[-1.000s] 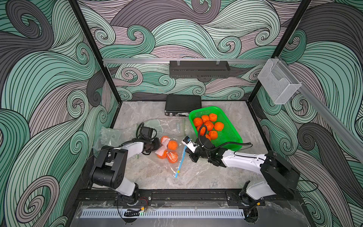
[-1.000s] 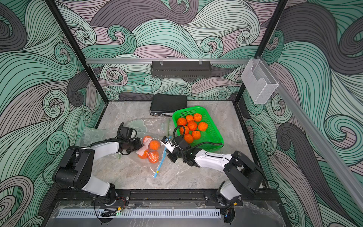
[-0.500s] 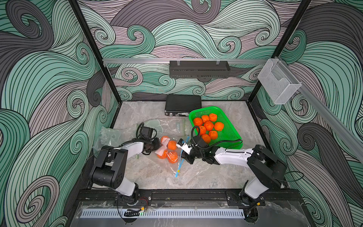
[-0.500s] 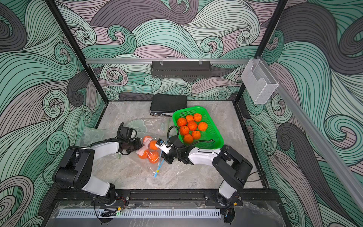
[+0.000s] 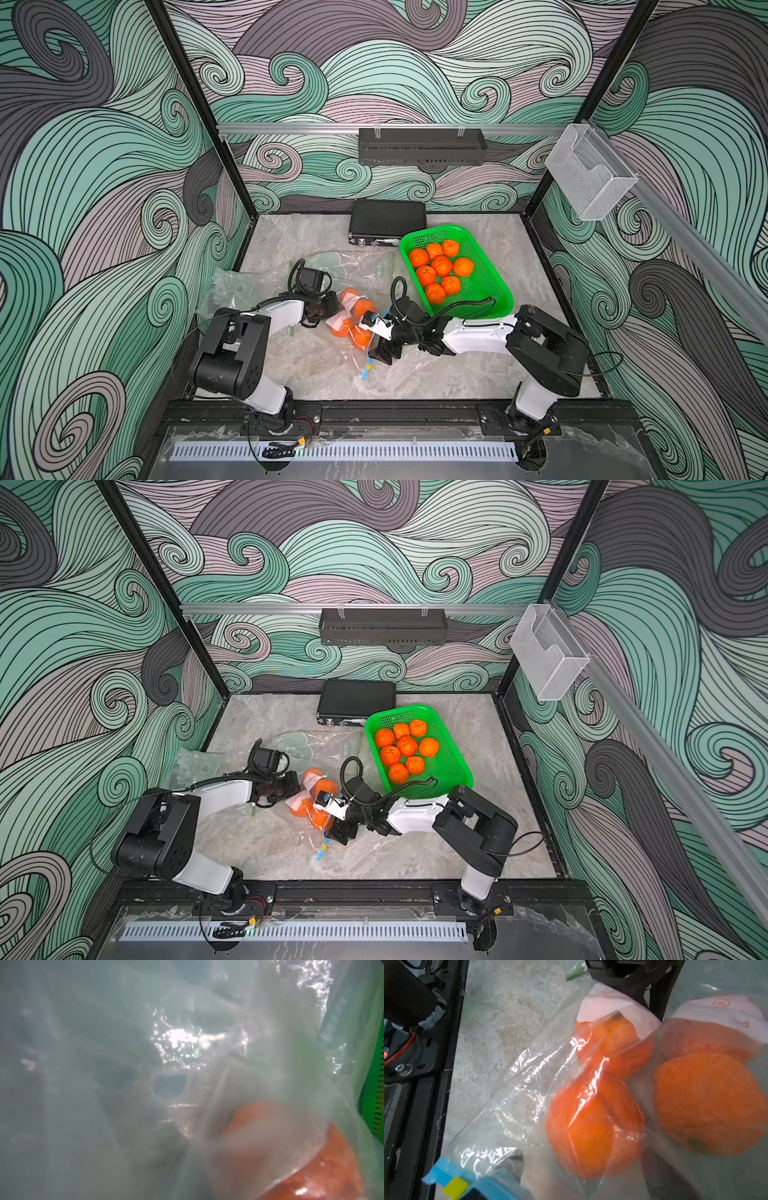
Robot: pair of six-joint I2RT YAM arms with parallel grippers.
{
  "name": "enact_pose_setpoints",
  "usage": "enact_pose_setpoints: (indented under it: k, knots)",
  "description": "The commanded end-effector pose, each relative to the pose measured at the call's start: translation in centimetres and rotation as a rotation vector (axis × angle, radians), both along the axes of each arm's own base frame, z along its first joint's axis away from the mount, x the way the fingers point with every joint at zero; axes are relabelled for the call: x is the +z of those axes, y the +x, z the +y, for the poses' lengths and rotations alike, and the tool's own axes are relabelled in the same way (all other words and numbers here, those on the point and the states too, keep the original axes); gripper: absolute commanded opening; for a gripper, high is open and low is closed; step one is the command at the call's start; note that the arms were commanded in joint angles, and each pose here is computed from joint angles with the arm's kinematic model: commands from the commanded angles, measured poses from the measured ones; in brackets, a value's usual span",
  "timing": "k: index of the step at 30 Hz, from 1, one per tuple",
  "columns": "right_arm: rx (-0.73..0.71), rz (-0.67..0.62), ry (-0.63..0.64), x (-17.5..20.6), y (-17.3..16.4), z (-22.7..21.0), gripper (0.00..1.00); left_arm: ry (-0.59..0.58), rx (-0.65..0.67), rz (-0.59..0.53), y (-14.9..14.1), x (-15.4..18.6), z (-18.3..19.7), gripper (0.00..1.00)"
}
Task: Open the zip-top bag and take out the orange
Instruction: Pick up the orange from the zipper food storage bag.
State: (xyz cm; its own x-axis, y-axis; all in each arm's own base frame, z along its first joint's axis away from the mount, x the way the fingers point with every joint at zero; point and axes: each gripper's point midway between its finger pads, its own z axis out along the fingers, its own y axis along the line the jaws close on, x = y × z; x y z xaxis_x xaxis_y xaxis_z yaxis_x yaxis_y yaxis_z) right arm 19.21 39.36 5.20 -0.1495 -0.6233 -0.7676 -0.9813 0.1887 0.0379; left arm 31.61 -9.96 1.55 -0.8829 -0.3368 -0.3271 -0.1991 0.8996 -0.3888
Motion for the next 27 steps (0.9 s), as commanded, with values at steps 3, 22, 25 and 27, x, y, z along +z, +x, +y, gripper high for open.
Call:
enact_pose_setpoints:
  k: [3, 22, 25, 27]
  knots:
    - [-0.026, 0.002, 0.068, 1.3, 1.4, 2.6, 0.91, 0.032, -0.005, 0.095, -1.8, -1.6, 0.5, 0.0]
    - [-0.143, 0.062, 0.077, 2.5, 0.2, -0.7, 0.57, 0.033, -0.007, 0.097, -1.8, -1.6, 0.5, 0.0]
    - [-0.162, 0.062, 0.085, 3.3, 0.1, -1.4, 0.56, 0.032, -0.006, 0.096, -1.8, -1.7, 0.5, 0.0]
    - [-0.173, 0.063, 0.091, 3.9, 0.1, -1.8, 0.56, 0.033, -0.006, 0.098, -1.8, -1.7, 0.5, 0.0]
